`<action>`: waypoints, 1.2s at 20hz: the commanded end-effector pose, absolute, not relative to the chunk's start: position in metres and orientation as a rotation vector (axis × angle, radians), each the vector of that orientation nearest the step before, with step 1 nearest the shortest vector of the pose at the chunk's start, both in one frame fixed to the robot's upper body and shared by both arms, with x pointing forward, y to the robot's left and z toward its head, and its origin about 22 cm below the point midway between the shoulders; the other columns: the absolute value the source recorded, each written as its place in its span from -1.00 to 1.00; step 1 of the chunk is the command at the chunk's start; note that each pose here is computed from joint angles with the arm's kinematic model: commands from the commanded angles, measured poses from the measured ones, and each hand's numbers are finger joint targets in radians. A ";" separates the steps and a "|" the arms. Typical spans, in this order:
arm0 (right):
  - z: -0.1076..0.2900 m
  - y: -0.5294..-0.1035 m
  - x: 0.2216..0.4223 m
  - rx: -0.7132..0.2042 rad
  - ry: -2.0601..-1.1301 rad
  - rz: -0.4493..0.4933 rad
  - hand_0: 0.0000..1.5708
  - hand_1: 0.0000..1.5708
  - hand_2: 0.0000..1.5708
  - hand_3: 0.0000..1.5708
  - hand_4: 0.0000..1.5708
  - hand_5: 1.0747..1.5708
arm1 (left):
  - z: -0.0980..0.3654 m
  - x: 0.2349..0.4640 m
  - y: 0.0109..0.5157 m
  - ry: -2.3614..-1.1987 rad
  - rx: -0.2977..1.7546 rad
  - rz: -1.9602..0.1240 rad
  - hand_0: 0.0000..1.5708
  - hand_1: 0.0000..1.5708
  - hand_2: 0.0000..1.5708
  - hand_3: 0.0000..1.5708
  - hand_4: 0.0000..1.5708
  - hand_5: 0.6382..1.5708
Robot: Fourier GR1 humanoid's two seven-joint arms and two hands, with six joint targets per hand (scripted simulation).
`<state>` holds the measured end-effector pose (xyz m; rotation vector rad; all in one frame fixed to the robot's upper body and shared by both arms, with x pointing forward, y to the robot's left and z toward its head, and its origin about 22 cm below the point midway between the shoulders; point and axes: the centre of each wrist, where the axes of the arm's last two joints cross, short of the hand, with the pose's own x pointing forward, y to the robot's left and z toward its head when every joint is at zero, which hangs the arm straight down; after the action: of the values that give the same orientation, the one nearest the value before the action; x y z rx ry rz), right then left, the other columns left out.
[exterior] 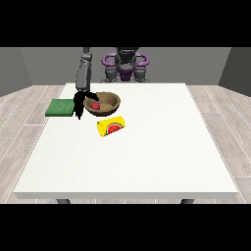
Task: Pick the cup and pour the ball into the bowl, then pick the bowl and place it on the pad
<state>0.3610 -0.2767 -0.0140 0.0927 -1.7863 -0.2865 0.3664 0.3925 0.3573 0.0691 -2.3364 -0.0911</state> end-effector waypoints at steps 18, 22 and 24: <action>-0.017 -0.256 0.369 -0.338 -1.493 -0.065 1.00 1.00 1.00 1.00 0.49 0.54 | 0.374 0.356 0.424 -2.328 0.029 -0.044 -1.00 -1.00 -1.00 -1.00 -1.00 0.95; 0.022 -0.235 0.386 -0.340 -1.397 -0.002 1.00 1.00 1.00 1.00 0.56 0.60 | 0.326 0.363 0.455 -2.205 0.079 0.012 -1.00 -1.00 -1.00 -1.00 -1.00 0.95; 0.060 -0.239 0.400 -0.385 -1.395 0.073 1.00 1.00 1.00 1.00 0.60 0.54 | 0.301 0.365 0.464 -2.170 0.116 0.042 -1.00 -1.00 -1.00 -1.00 -1.00 0.94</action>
<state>0.3847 -0.2483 0.0230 -0.3334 -1.4718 -0.0040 0.3626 0.4475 0.3321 0.0736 -2.2394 -0.0035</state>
